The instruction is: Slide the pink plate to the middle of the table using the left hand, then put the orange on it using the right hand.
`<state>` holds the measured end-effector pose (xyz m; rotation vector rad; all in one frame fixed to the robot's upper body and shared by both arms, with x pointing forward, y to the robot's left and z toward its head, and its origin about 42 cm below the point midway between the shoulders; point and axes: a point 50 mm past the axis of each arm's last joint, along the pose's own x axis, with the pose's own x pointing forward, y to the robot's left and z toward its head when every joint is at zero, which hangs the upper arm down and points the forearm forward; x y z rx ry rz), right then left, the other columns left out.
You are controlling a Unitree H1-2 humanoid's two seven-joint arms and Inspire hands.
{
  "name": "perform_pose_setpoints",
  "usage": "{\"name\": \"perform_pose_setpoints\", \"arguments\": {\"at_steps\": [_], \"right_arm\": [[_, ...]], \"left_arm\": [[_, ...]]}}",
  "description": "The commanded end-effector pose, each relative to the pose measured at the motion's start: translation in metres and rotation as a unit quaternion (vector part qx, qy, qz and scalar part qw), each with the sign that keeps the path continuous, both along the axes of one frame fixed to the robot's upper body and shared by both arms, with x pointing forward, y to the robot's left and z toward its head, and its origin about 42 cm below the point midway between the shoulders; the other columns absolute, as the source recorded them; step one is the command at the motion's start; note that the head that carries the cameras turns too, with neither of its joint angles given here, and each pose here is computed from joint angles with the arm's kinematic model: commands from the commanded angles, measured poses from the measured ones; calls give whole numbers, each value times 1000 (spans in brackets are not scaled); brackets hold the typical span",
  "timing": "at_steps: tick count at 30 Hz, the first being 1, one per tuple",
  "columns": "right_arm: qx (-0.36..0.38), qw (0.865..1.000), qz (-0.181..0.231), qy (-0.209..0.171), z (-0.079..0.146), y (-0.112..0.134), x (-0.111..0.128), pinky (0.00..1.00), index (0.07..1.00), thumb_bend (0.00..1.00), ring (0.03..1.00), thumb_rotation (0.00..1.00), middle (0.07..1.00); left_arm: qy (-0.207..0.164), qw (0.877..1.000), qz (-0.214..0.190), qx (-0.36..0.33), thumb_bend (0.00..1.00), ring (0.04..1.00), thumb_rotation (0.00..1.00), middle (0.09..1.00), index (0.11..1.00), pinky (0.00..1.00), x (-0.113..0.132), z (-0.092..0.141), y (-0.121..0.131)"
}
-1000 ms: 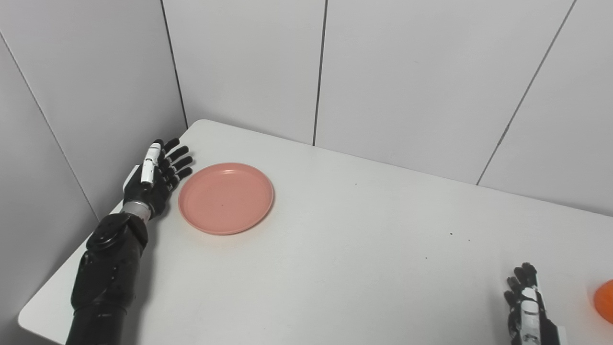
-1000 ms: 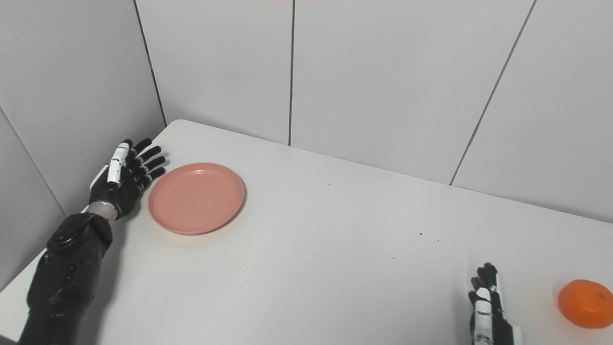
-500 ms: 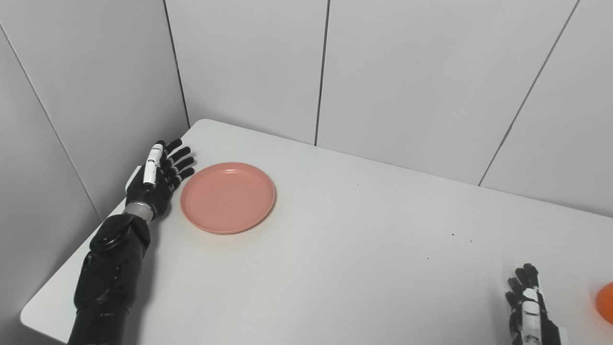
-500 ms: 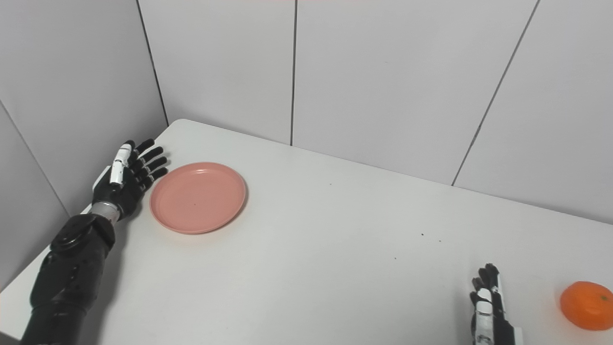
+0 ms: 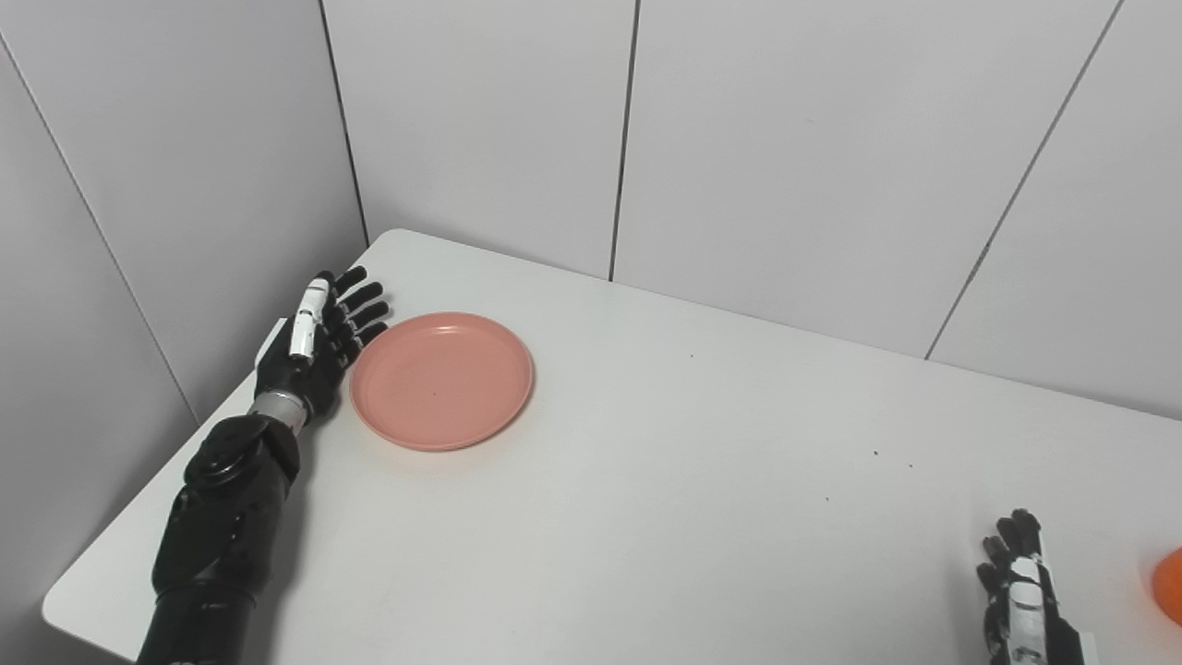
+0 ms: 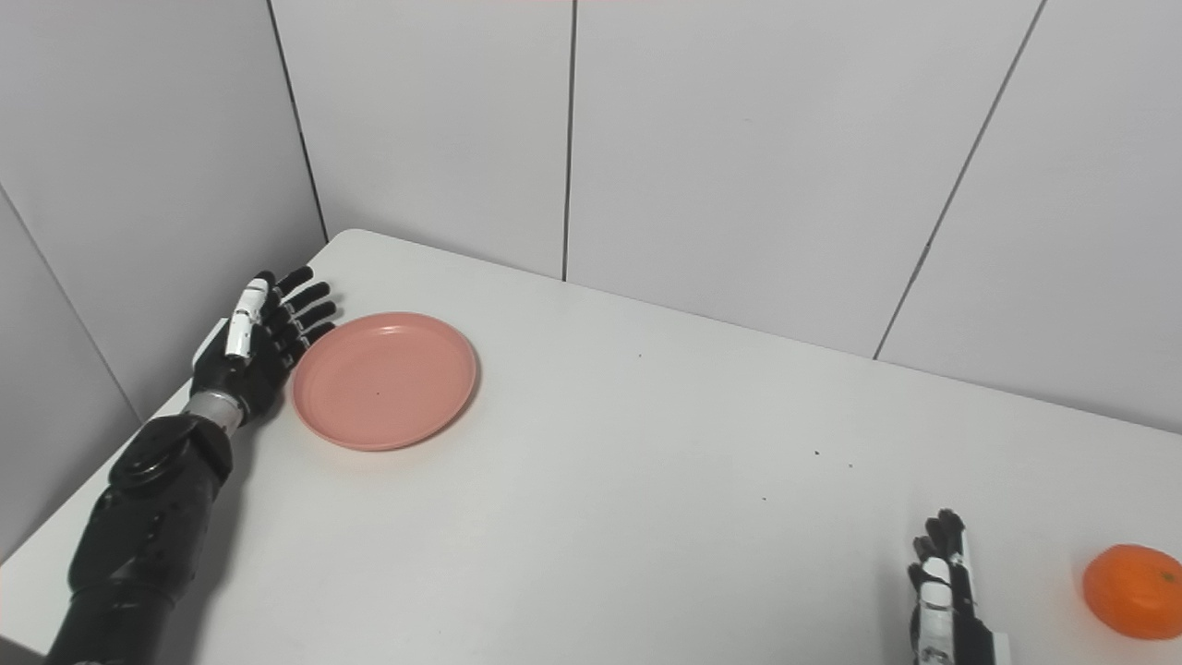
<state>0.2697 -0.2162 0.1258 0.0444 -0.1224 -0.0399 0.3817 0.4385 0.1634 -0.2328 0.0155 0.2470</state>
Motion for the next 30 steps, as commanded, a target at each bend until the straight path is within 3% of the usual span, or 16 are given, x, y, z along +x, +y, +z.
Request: {"name": "perform_pose_setpoints", "arguments": {"at_steps": [1,14,30], "right_arm": [[-2,1000,1,-26,13,0,3,1000,976,316,978,1000,977],[-2,1000,1,-23,14,-1,4,1000,975,336,976,1000,973],[-1,1000,1,-30,14,1,4,1000,978,325,970,1000,973]], "left_arm": [[-21,1000,-7,5,324,855,1000,861,848,849,6,10,-5],[-10,1000,-18,-3,329,805,1000,815,805,795,9,6,-19],[-7,997,-78,-14,329,805,1000,820,799,776,4,5,-57]]}}
